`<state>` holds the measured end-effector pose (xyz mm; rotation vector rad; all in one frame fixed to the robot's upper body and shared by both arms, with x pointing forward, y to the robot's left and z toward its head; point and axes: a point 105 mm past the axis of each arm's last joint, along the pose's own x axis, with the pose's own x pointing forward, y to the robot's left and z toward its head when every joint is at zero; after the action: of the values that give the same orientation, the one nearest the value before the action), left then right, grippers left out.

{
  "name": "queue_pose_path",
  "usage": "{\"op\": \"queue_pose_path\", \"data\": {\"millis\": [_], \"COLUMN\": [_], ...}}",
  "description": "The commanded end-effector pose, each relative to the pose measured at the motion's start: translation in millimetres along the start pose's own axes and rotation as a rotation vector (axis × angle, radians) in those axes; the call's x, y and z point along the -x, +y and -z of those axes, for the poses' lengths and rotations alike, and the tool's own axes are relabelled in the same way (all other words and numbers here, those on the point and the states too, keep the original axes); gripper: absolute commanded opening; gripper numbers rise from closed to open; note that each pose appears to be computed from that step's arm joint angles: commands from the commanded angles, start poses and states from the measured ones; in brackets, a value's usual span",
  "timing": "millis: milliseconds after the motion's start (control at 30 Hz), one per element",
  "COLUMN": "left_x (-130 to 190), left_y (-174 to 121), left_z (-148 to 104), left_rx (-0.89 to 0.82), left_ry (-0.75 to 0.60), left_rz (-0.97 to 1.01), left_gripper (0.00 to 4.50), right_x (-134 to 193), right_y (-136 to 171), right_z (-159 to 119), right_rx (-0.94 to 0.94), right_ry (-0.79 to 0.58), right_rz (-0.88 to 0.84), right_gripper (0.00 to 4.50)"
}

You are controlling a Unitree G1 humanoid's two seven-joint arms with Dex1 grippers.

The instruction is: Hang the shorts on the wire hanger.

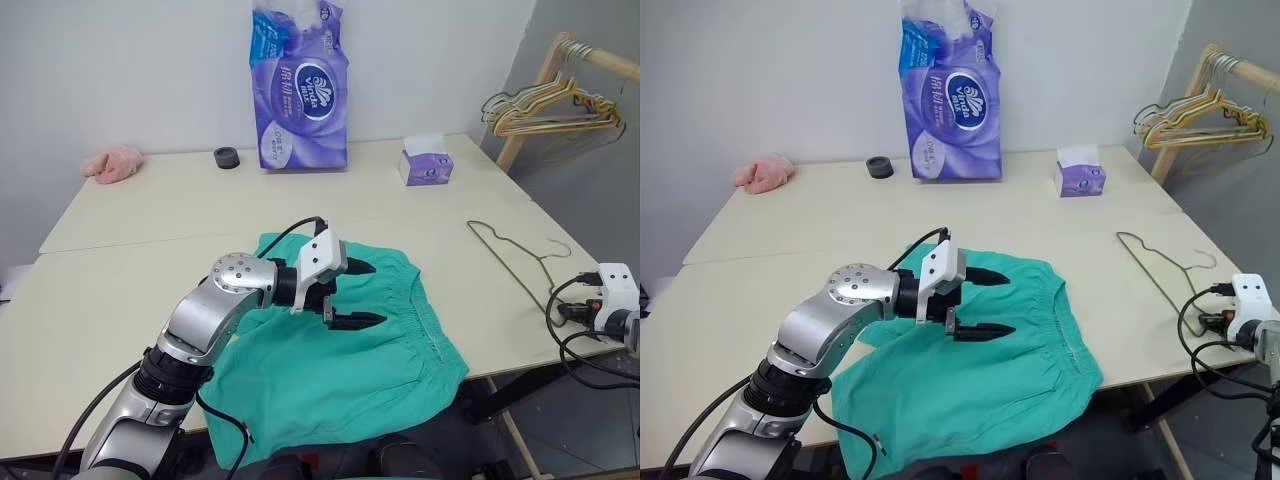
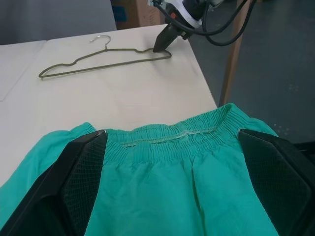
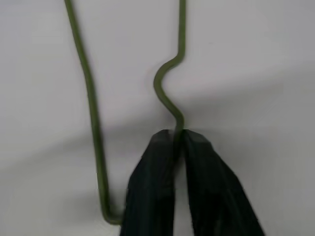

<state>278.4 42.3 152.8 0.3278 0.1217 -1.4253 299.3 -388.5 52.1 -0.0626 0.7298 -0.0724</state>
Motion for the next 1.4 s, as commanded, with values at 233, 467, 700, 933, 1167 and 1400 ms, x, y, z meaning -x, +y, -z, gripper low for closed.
{"op": "queue_pose_path", "data": {"millis": [233,467,700,933,1167,1400], "left_x": [9,18,49,93,104,94], "left_y": [22,43,91,123,110,99], "left_z": [-6,-4,-30,-30,9,24], "left_rx": [0.031,0.096,0.118,0.174,0.150,0.133], "left_ry": [-0.038,-0.050,-0.189,-0.164,0.072,0.125], "left_rz": [-0.124,-0.219,-0.381,-0.381,-0.233,-0.152], "left_gripper": [4.50,4.50,4.50,4.50,4.50,4.50], "right_x": [7,31,65,90,109,127], "right_y": [-12,-1,37,119,176,208], "right_z": [3,-34,-91,-114,-120,-128], "right_rx": [0.056,0.178,0.374,0.641,0.930,1.091], "right_ry": [-0.018,-0.170,-0.377,-0.545,-0.715,-0.854], "right_rz": [0.099,0.095,0.056,-0.157,-0.287,-0.377], "right_gripper": [0.03,0.03,0.03,0.03,0.03,0.03]}}
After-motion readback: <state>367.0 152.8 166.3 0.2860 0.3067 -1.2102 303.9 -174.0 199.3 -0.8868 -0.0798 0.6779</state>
